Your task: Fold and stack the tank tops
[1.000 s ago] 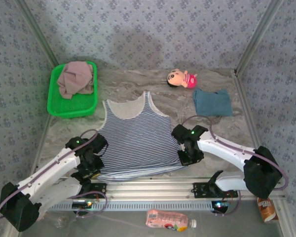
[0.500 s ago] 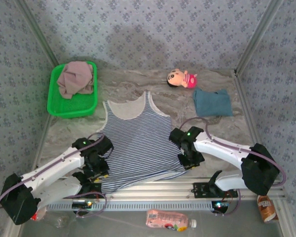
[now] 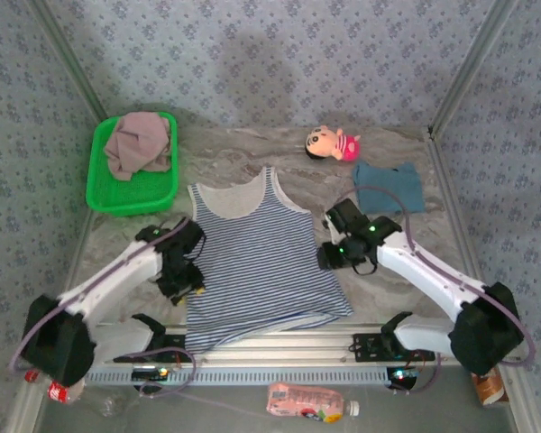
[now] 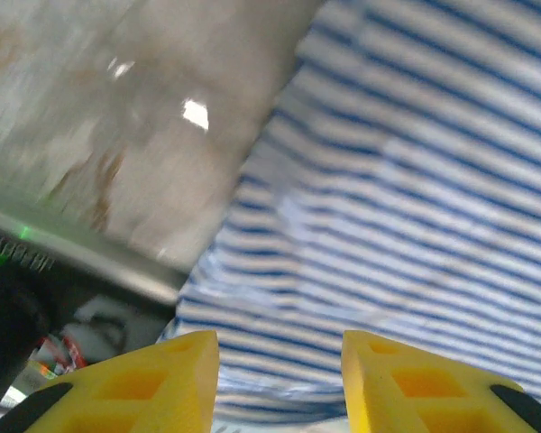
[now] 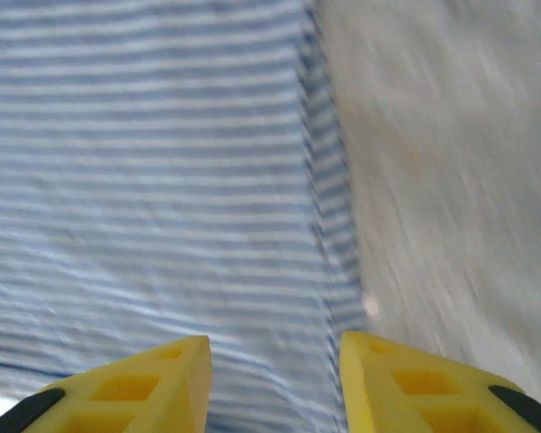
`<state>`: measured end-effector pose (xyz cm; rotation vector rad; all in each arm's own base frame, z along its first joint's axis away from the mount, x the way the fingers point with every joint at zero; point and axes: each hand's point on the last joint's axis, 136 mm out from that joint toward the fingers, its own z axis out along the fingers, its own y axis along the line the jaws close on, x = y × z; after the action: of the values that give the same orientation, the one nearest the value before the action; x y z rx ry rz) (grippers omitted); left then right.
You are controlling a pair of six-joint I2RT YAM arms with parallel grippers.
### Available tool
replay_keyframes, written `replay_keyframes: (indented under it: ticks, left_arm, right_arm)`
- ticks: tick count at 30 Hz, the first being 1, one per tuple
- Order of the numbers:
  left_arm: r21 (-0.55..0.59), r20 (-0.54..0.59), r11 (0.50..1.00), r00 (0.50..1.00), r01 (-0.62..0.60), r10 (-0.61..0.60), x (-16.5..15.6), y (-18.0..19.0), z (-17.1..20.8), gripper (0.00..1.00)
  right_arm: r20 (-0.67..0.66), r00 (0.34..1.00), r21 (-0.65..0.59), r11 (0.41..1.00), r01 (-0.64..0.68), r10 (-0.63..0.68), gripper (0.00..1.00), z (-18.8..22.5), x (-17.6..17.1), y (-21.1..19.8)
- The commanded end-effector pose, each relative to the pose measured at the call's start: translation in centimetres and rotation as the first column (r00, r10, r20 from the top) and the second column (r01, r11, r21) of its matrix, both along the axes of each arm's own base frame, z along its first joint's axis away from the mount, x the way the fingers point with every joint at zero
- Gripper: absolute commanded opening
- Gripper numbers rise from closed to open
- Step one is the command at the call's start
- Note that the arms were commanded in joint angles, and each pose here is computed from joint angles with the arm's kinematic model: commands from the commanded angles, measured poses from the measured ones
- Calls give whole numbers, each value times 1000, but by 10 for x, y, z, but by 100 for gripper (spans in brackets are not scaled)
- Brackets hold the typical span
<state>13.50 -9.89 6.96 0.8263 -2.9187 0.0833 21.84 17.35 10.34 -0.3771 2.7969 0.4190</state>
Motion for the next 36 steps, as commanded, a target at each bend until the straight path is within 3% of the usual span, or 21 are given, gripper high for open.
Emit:
replay_keyframes:
  ticks: [1,8,15,21,31,36]
  left_arm:
    - [-14,144,997,987,73,-70,63,-12,-2,41]
    - [43,83,992,989,119,-122,103,-2,-38,40]
    - [55,15,977,978,205,-206,134,3,-63,40]
    - [63,-23,953,955,296,-295,173,1,-73,39]
    - [134,-81,867,877,481,-474,242,1,-76,39]
    - [132,-40,804,813,580,-581,279,-19,-75,39]
  right_arm:
    - [249,958,180,966,-187,140,47,22,61,63]
    - [213,961,194,956,-219,177,50,-26,113,85]
    - [103,982,156,972,-174,160,48,-79,126,72]
    - [14,992,112,986,-126,125,47,-94,103,53]
    - [-134,990,101,995,-24,38,48,-99,32,58]
    - [-180,978,157,985,-78,106,48,-97,0,94]
